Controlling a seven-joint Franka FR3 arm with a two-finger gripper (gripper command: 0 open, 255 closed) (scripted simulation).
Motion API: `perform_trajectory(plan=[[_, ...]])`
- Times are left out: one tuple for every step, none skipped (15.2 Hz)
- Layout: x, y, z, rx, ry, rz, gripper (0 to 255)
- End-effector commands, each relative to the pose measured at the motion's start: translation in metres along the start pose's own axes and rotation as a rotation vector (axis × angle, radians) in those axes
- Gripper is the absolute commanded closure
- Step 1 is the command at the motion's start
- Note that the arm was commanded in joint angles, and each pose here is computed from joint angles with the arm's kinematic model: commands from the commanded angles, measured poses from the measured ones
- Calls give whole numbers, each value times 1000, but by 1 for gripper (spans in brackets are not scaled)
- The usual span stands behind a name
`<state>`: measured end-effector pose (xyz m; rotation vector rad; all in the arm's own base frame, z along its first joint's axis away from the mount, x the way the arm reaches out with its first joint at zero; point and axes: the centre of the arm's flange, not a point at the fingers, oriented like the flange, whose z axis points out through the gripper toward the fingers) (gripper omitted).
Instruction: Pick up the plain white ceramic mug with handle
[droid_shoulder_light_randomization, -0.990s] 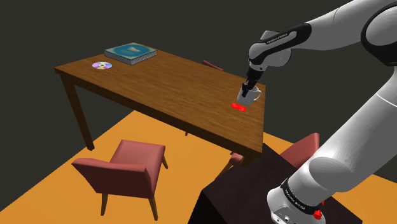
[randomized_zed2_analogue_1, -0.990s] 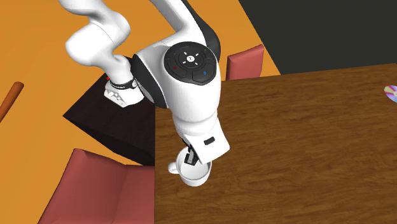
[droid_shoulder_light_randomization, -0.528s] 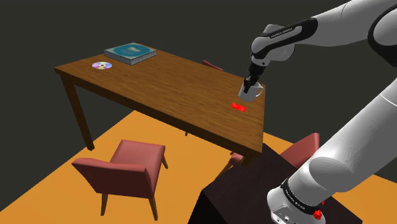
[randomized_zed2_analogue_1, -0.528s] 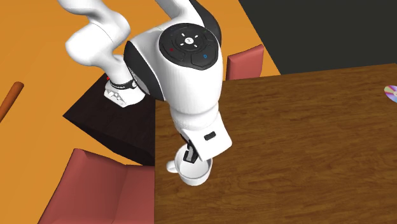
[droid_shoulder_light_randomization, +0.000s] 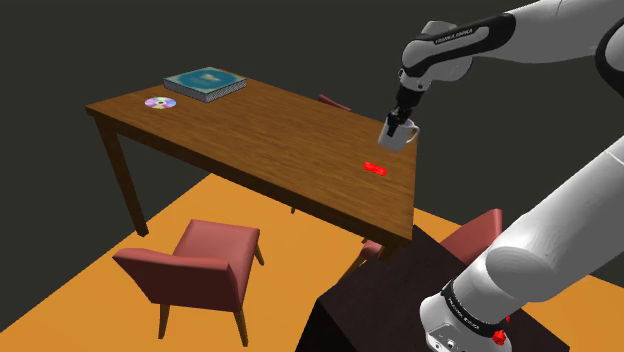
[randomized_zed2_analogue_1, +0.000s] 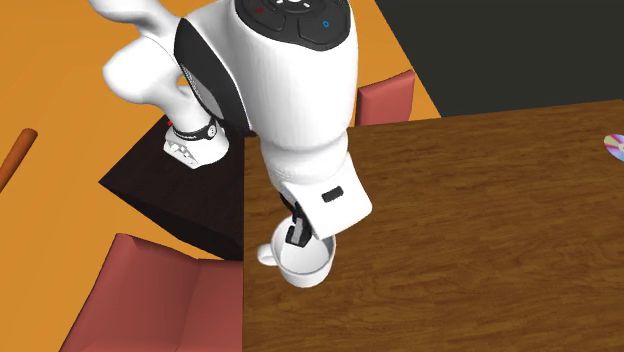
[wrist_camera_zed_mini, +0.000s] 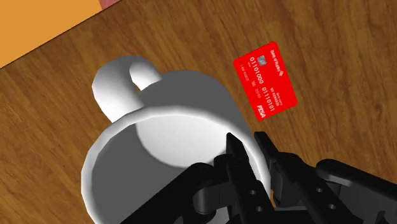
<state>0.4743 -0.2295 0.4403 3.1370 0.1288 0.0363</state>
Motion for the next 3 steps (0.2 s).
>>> perform_trajectory(plan=[[0, 1, -11, 0, 0, 0, 255], [0, 1, -12, 0, 0, 0, 255], [0, 1, -12, 0, 0, 0, 255]])
